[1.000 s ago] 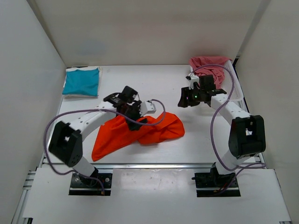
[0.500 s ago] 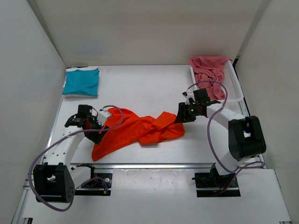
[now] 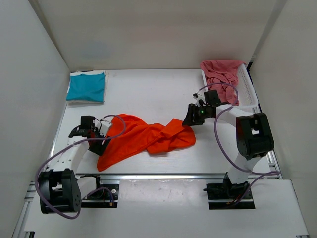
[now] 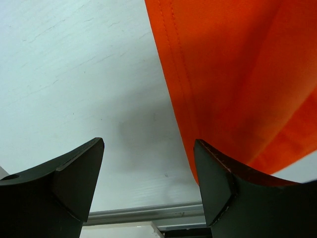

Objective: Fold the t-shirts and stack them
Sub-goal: Flatten out the tshirt

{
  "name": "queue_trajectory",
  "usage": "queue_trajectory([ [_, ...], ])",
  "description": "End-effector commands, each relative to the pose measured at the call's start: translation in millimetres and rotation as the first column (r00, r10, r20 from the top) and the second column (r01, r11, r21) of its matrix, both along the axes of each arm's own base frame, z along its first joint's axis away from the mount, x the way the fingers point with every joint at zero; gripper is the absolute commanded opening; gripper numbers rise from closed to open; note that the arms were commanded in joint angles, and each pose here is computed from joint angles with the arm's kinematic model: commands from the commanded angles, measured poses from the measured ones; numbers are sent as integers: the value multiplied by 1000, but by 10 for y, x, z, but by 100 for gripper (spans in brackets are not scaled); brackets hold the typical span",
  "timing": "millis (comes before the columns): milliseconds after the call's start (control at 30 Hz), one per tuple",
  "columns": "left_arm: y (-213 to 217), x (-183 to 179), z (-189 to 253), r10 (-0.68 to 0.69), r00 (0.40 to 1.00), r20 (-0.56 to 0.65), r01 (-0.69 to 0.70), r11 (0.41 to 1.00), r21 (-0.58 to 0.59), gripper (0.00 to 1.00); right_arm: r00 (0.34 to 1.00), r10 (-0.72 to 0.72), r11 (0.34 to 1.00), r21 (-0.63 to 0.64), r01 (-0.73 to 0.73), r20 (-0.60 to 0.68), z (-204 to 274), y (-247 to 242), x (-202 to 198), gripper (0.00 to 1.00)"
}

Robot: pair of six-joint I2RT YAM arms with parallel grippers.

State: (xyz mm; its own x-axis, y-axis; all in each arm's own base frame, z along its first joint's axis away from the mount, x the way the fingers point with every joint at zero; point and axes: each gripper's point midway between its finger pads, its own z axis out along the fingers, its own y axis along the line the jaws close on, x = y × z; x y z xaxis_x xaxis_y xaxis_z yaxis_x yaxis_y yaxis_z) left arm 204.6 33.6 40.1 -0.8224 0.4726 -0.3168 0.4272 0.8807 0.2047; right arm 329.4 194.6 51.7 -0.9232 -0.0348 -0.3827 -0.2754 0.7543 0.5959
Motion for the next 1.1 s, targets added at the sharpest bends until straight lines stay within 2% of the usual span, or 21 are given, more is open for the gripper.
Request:
queue_trajectory([
  [0,74,139,1,26,999,31,-27,999,20,84,1000,11,999,48,-12,10,100,39,112,48],
  [233,-11,221,-57,-14,1000,-20,14,1000,18,83,997,80,996,35,-79,-15,31,171,67,45],
  [367,-120,249,-130,-59,993,-99,60,998,9,78,996,72,996,56,-70,-43,-3,143,41,42],
  [400,-119,262,-141,-56,991,-120,56,998,1,76,996,86,994,69,-83,-33,27,179,45,34],
  [433,-132,302,-121,-56,992,-116,57,998,0,75,995,97,991,92,-95,-22,59,183,46,21],
  [500,-175,295,-183,-90,981,-172,93,996,8,69,993,120,987,108,-119,-6,84,220,10,1],
  [567,-239,339,-183,-125,972,-197,131,991,17,64,993,116,982,145,-118,21,187,236,62,0],
  [633,-342,378,-221,-172,958,-229,178,984,6,51,996,79,979,186,-86,45,301,205,180,0],
  [700,-372,500,-217,-179,956,-232,187,982,10,43,995,43,971,232,-64,94,517,218,375,0],
  [800,-411,816,-218,-176,961,-212,182,983,10,23,976,43,969,229,-93,215,857,232,707,0],
  [833,-402,956,-241,-167,963,-210,175,984,17,20,960,38,970,219,-101,278,1014,236,895,0],
  [933,-358,1461,-198,-126,979,-162,136,989,56,21,919,-7,976,202,-79,395,1367,157,1375,0],
  [967,-342,1750,-20,-98,991,-91,104,993,63,22,911,-27,983,176,-50,411,1364,58,1499,0],
  [1000,-316,1835,-41,-80,992,-99,87,994,65,22,878,-20,985,161,-65,479,1577,55,1656,0],
  [1067,-299,2292,276,-30,1000,6,30,999,32,29,862,-23,990,134,-52,506,1674,-24,1801,0],
])
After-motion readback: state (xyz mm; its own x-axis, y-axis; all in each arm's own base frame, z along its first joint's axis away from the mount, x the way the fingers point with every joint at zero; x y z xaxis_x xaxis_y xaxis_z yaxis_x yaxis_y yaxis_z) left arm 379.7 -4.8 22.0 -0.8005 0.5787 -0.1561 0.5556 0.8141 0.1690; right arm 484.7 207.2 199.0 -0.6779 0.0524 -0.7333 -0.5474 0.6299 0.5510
